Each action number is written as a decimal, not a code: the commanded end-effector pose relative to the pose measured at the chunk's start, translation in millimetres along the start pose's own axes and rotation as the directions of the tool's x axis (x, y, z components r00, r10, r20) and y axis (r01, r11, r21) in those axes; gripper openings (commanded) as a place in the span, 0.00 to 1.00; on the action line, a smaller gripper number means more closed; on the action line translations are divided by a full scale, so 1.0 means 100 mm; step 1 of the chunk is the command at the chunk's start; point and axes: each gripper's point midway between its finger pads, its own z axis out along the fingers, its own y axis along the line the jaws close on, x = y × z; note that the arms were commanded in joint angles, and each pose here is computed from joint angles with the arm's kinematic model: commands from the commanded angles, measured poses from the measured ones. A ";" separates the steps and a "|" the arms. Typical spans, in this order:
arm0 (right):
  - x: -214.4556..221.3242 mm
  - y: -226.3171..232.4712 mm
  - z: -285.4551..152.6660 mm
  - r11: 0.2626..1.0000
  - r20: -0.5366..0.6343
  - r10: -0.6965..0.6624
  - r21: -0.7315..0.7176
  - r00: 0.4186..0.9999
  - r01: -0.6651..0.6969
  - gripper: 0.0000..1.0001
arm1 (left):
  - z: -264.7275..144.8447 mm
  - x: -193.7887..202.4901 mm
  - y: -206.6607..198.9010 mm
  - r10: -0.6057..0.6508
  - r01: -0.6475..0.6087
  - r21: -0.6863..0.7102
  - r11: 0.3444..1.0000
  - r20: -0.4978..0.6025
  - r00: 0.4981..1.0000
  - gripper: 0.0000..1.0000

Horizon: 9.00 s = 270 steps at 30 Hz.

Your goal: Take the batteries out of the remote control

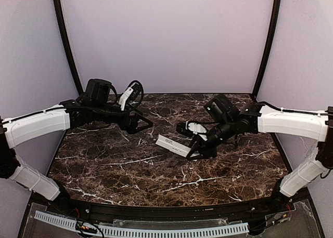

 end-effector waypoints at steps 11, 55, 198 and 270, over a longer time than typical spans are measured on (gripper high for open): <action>-0.32 0.06 -0.29 0.999 0.068 -0.037 -0.023 0.997 0.038 0.00 | -0.15 -0.11 -0.35 0.366 -0.379 0.119 0.918 0.118 0.923 0.95; -0.93 0.06 -0.27 0.989 0.036 -0.146 0.025 0.989 0.146 0.00 | -0.34 -0.02 -0.91 0.299 -0.414 0.396 0.820 0.321 0.899 0.74; -1.45 -0.12 -0.59 0.612 0.146 0.730 -0.574 0.668 -0.544 0.50 | -0.51 -0.29 -0.72 0.423 -0.535 0.031 0.845 0.575 0.701 0.00; -1.13 -0.27 -0.76 0.641 0.208 0.750 -0.467 0.629 -0.610 0.53 | -0.59 -0.29 -0.80 0.421 -0.552 0.040 0.833 0.602 0.679 0.00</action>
